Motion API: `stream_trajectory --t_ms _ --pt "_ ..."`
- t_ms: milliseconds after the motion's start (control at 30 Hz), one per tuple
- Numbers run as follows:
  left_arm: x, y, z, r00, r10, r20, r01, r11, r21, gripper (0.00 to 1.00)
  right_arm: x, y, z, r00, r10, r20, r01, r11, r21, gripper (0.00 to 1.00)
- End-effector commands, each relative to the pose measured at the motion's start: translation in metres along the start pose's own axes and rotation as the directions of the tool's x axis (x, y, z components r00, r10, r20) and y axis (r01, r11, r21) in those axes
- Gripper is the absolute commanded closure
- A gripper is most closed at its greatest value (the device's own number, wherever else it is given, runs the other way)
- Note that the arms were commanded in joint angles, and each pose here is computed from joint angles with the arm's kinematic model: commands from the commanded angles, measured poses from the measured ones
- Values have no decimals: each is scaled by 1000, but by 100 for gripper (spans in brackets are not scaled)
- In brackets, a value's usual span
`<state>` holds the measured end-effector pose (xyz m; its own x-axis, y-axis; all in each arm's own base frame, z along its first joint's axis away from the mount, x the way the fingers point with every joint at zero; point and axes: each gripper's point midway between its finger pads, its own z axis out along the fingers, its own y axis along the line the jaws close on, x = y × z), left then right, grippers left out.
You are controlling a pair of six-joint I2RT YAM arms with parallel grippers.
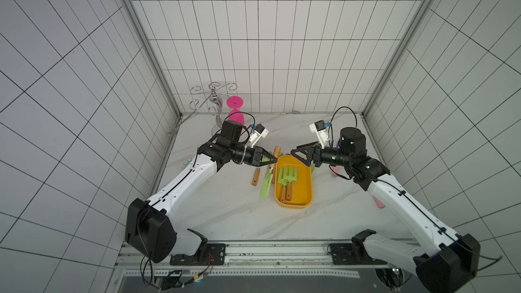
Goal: Put the rake into the storage box
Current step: Pick up the rake at the center of the board, then place the rake in the storage box.
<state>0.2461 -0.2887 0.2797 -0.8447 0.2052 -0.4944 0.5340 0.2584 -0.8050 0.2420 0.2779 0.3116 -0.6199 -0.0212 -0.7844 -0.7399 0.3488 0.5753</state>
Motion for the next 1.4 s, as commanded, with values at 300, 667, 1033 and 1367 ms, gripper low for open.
stream_trajectory --t_ms 300,667,1033,1367 --pt "0 -49 9 996 70 -53 -55 970 237 100 2 24 30 996 84 27 -79 984 -162 39" --pt "-10 -40 10 997 68 -38 -58 974 217 100 17 32 35 983 172 -56 -180 964 -196 77" --pt "-33 -18 10 999 53 8 -53 989 136 68 23 21 32 970 238 -52 -243 963 -120 99" --pt "-100 -39 -69 898 177 403 -113 977 -179 1 -19 -86 -16 931 79 357 -257 836 485 100"
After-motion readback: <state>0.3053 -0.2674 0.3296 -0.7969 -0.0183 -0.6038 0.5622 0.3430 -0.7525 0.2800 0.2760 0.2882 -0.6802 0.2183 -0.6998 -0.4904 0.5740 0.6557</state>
